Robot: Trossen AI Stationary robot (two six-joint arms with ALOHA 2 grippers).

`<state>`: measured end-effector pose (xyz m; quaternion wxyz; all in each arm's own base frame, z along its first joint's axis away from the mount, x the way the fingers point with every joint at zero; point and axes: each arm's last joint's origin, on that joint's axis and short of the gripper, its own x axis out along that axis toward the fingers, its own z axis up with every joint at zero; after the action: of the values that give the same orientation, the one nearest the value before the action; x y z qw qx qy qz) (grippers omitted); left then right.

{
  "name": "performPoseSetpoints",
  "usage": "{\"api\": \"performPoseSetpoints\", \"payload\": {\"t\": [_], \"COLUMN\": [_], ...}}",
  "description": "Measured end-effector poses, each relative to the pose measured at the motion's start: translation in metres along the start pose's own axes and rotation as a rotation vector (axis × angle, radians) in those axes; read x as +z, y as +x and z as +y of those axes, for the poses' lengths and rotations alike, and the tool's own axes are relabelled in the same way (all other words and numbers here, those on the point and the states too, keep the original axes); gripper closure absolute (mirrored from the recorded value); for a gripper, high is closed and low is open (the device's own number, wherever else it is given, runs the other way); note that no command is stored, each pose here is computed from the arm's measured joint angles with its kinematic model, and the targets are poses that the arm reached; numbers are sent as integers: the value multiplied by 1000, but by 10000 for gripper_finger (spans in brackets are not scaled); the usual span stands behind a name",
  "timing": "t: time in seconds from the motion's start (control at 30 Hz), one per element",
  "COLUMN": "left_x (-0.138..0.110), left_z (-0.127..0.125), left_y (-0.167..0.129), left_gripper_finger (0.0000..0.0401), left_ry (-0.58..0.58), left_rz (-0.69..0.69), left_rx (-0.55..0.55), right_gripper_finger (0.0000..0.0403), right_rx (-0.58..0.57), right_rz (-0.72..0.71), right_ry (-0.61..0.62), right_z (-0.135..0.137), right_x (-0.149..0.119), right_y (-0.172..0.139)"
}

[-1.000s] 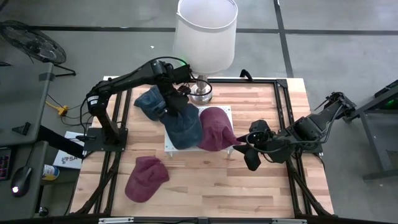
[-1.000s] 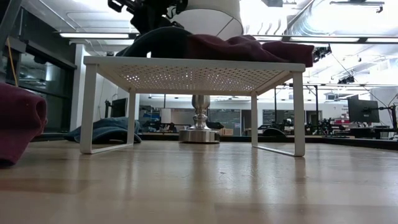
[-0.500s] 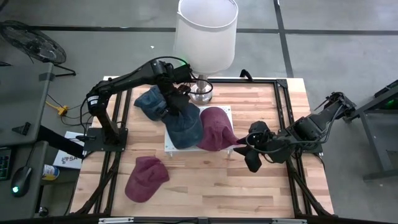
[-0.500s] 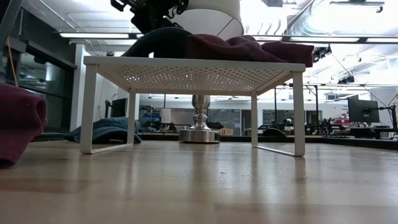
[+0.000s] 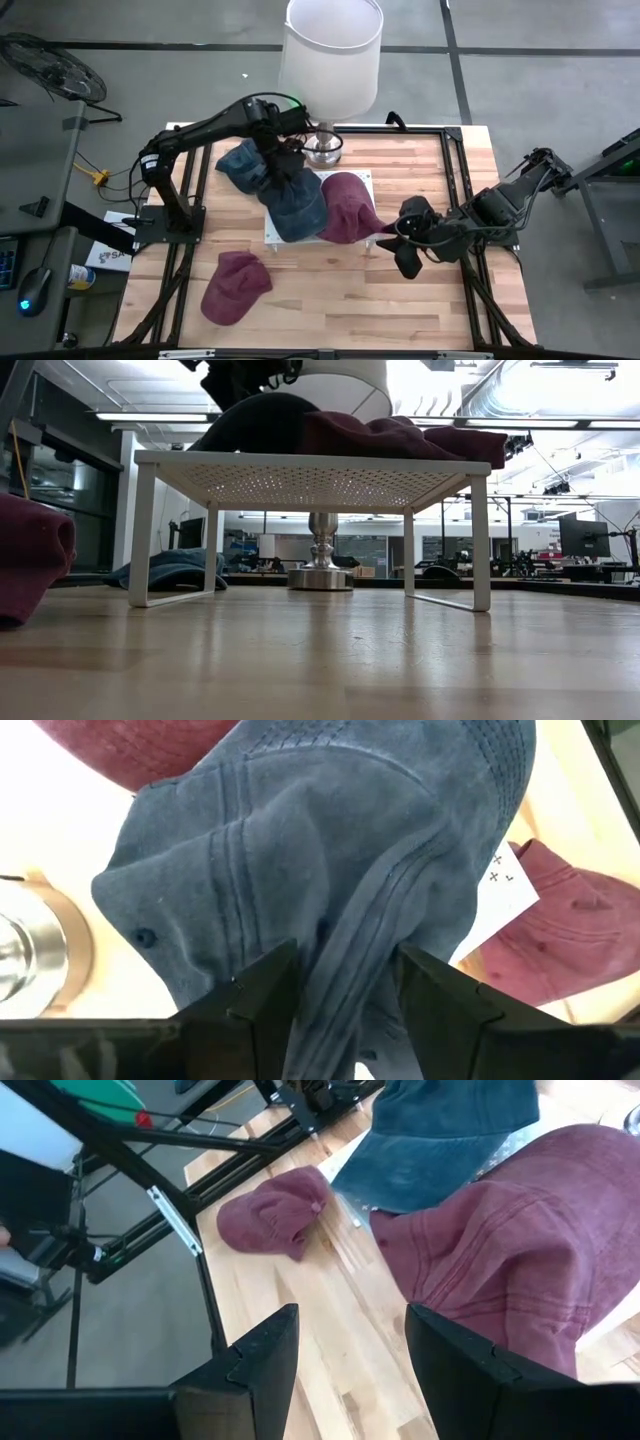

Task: Pick & Place hat
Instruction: Put the bottom blue cap on the shelf, then stack the red cap on top of the other red cap on the shelf

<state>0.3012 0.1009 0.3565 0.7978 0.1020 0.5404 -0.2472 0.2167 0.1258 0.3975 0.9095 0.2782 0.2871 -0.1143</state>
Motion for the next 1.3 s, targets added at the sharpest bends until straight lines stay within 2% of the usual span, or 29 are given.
{"api": "performPoseSetpoints", "payload": {"t": [0.43,0.67,0.93,1.23,1.3], "left_x": [8,14,21,24,24], "left_z": [-8,-12,-23,-42,-46], "left_y": [4,-8,-20,-32,-35], "left_gripper_finger": [235,235,235,235,235], "left_ry": [-38,-49,-49,-116,-168], "left_rz": [45,26,21,-4,-14], "left_rx": [29,68,66,68,76], "right_gripper_finger": [224,224,224,224,224], "right_rx": [18,23,25,29,30], "right_rz": [28,36,37,43,44], "right_ry": [-14,-20,-23,-25,-27], "right_z": [1,1,1,1,1], "right_x": [-1,-1,-1,-1,-1], "right_y": [0,0,0,0,0]}}
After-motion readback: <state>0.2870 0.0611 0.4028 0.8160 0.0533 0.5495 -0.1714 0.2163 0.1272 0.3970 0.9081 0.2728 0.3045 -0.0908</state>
